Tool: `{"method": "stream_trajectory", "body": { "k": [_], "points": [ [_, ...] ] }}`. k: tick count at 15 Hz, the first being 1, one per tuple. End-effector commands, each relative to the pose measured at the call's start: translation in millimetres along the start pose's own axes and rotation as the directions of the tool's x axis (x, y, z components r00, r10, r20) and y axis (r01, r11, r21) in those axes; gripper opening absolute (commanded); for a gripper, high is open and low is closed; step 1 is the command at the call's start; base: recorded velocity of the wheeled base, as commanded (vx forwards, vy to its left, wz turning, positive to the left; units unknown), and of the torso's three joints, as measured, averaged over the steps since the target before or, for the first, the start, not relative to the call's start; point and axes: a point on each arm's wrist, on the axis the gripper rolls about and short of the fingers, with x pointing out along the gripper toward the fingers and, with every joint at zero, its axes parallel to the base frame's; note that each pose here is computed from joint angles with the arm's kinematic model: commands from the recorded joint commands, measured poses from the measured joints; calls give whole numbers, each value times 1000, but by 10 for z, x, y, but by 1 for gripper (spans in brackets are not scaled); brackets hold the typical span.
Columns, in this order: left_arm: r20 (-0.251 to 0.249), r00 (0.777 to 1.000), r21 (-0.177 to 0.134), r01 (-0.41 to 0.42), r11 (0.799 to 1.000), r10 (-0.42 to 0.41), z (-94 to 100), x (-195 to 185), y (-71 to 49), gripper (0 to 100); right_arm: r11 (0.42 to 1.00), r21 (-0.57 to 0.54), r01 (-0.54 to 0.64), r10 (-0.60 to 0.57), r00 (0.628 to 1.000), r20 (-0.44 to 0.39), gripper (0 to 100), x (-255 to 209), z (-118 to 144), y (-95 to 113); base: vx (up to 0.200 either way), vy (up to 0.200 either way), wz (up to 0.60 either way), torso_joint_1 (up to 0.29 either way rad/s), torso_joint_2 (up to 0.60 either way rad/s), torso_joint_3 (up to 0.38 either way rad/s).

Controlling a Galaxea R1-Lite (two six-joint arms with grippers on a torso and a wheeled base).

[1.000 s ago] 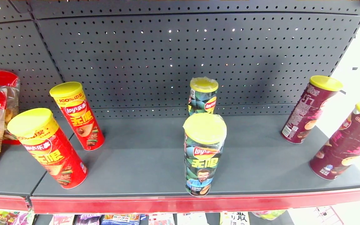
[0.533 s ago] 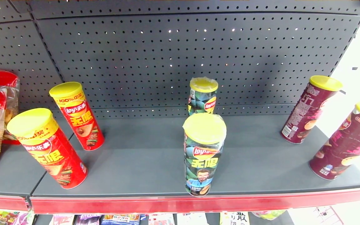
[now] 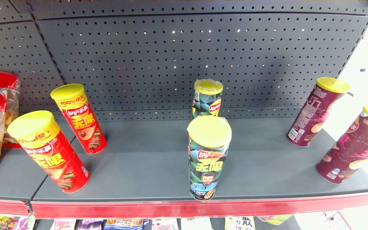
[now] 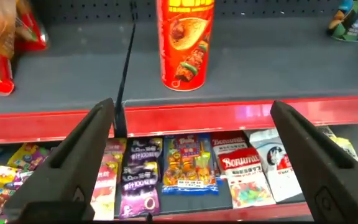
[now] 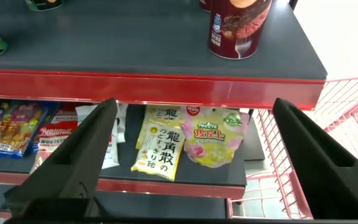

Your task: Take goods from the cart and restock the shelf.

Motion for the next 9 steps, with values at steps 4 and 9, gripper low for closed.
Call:
{"method": "stream_trajectory", "body": {
  "k": [4, 9],
  "points": [
    [-4, 1000, -4, -19, 1000, 19, -7, 3, 4, 100, 1000, 2, 0, 0, 1000, -2, 100, 1, 0, 0, 0, 0, 0, 0, 0, 0],
    [-4, 1000, -4, -19, 1000, 19, -7, 3, 4, 100, 1000, -3, 0, 0, 1000, -3, 100, 2, 0, 0, 0, 0, 0, 0, 0, 0]
  ]
}}
